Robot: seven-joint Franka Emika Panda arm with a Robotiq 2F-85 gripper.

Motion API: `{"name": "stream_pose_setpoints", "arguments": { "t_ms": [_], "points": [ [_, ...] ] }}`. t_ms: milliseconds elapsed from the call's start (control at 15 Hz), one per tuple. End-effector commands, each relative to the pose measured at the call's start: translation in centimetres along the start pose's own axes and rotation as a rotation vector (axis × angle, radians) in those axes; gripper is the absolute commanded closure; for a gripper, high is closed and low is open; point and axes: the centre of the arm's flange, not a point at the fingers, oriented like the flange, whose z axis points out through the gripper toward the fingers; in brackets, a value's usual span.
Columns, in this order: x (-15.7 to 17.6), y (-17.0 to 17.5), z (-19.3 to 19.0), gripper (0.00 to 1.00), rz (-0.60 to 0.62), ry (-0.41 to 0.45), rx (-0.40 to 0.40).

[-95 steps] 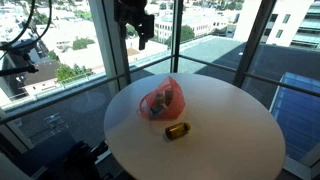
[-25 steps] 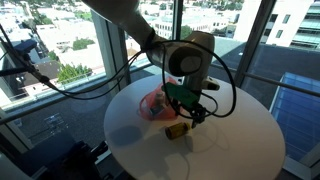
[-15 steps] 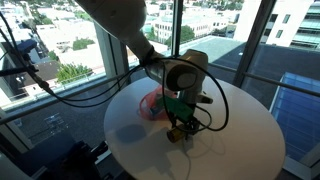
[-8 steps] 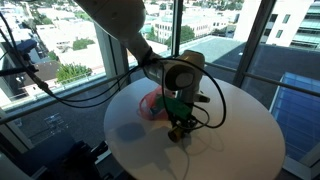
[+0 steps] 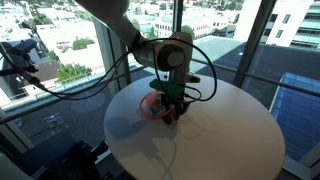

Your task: Put the bottle with a yellow lid in the plastic bag

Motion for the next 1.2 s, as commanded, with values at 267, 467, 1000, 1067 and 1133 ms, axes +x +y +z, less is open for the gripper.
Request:
{"name": "stream_pose_setpoints", "arguments": {
  "t_ms": [267,467,1000,1067,1133],
  "points": [
    [-1.0,-5.2,-5.5,0.71,-0.108,0.019,0.014],
    [-1.5,-6.9,-6.6,0.71,-0.160,0.021,0.020],
    [0.3,-7.1,-5.2,0.71,-0.182,-0.029,0.072],
    [0.6,-7.1,-4.8,0.71,-0.163,-0.035,0.090],
    [0.9,-7.0,-4.5,0.71,-0.147,-0.039,0.104]
  ]
}}
